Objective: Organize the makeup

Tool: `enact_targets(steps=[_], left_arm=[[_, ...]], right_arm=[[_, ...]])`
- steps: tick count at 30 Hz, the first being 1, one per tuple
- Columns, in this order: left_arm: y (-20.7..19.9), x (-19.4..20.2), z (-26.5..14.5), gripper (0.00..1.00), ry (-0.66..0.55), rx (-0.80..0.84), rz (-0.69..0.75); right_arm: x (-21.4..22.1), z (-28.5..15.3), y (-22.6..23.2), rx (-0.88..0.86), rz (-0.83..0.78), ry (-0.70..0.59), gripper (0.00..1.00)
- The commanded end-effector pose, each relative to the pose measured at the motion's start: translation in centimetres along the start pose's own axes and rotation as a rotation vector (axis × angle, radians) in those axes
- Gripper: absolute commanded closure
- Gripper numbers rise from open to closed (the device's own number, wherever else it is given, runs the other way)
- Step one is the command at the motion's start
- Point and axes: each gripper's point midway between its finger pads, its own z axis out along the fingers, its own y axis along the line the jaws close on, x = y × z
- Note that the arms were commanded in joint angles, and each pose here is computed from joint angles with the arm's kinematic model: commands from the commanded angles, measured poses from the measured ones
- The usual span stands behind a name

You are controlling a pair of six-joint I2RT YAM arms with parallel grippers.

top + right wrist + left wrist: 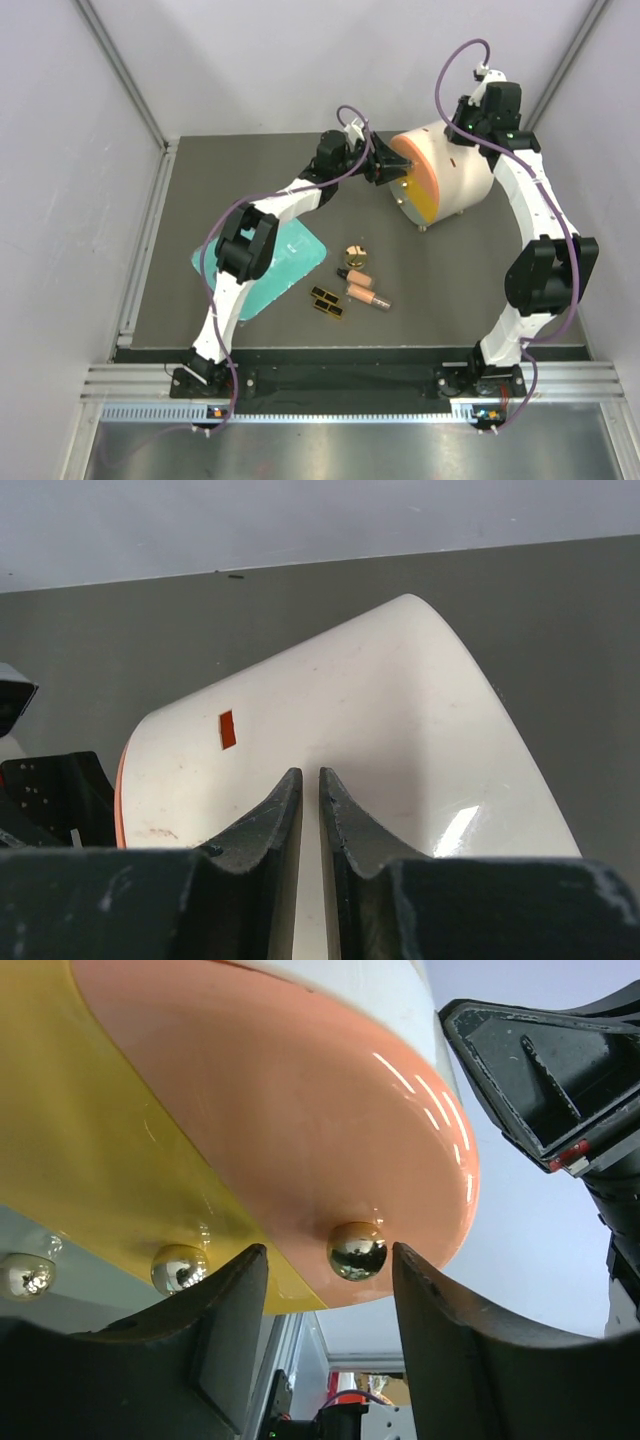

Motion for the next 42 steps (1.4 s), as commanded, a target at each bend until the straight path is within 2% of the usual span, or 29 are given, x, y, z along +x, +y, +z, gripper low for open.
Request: enact_targets(steps=[1, 7, 11, 17, 20, 23, 29, 31, 33, 38, 42], left_arm=[[-2.9, -0.8, -0.1, 0.46, -0.013, 0.080, 0.073], [-3.1, -1.1, 0.3, 0.46, -0.022, 0.096, 0.071], [-3.6, -1.4, 0.6, 0.52, -0.028, 0.101, 0.083], [-3.8, -1.0, 0.9, 0.73, -0.010, 0.107, 0.085], [-3.7, -0.8, 0.9, 0.91, -0.002, 0.109, 0.080], [-3.7, -0.7, 0.8, 1.00, 0.003, 0.109, 0.080], [-3.6, -0.4, 0.7, 1.00, 0.013, 0.105, 0.082], [-3.4, -0.2, 0.6, 0.62, 0.017, 0.093, 0.078], [-3.1, 0.1, 0.6, 0.41, 0.022, 0.086, 0.074], [-3.4, 0.5, 0.2, 0.41, 0.027, 0.085, 0.081], [-3.5, 0.8, 0.4, 0.46, 0.029, 0.087, 0.087]], right_arm=[[1.3, -0.9, 0.5, -0.006, -0.020, 0.042, 0.86], [1.9, -0.7, 0.4, -0.006, -0.020, 0.058, 0.86], [2.4, -0.7, 0.2, 0.001, -0.026, 0.073, 0.86], [2.9, -0.6, 0.0, 0.007, -0.028, 0.088, 0.86], [3.3, -0.4, -0.2, 0.010, -0.024, 0.101, 0.86], [3.5, -0.3, -0.2, 0.012, -0.028, 0.107, 0.86], [3.9, -0.1, -0.3, 0.014, -0.026, 0.117, 0.86], [3.8, -0.2, -0.3, 0.013, -0.026, 0.116, 0.86], [3.9, -0.1, -0.3, 0.015, -0.028, 0.119, 0.86], [4.1, -0.1, -0.4, 0.017, -0.027, 0.121, 0.86], [4.3, -0.1, -0.5, 0.018, -0.027, 0.127, 0.86]])
